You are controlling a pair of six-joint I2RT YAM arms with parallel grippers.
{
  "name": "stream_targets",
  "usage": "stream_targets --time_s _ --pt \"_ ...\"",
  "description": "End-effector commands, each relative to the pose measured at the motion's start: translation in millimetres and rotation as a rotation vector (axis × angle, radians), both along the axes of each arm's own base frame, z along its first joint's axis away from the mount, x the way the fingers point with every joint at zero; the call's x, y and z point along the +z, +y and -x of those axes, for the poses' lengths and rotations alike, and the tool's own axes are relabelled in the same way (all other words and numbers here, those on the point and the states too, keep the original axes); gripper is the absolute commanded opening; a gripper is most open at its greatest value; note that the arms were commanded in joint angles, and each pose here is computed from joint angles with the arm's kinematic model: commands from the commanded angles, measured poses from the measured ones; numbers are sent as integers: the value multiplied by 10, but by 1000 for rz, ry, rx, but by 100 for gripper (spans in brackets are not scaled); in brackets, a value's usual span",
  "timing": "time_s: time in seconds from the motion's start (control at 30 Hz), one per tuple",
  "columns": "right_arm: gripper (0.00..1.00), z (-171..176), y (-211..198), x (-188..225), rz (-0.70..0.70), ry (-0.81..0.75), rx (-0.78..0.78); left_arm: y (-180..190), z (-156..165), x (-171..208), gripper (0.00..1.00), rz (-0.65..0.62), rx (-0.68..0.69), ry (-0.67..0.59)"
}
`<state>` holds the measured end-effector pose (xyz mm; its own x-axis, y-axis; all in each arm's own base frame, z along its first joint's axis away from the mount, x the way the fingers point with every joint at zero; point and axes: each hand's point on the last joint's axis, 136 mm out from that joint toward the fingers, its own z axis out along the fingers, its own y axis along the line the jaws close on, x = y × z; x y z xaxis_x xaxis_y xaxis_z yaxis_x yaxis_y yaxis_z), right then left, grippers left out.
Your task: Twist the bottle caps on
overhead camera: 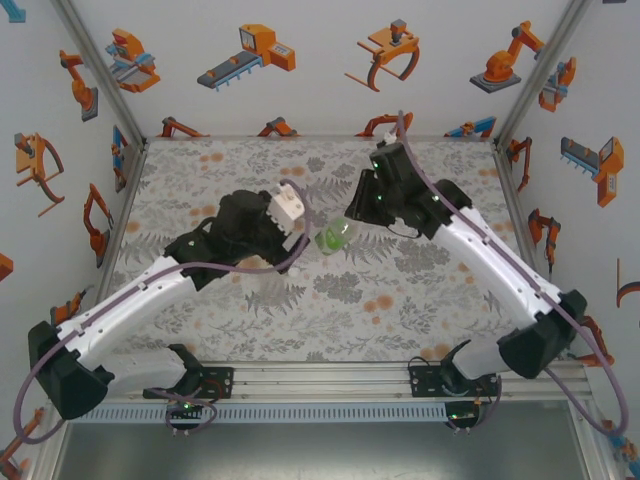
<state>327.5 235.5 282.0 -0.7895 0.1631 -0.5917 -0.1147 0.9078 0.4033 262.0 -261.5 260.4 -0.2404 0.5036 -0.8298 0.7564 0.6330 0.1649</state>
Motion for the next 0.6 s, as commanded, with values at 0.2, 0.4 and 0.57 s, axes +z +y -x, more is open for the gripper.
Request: stream_targets --time_s 0.2,0.4,0.57 --pt "0 -953 30 -213 272 -50 117 450 41 -267 78 181 239 323" --pt "0 -1434 91 -329 326 -69 133 407 114 -377 81 269 261 415" --pt "0 -1698 113 -492 372 -63 141 370 110 -406 84 330 322 505"
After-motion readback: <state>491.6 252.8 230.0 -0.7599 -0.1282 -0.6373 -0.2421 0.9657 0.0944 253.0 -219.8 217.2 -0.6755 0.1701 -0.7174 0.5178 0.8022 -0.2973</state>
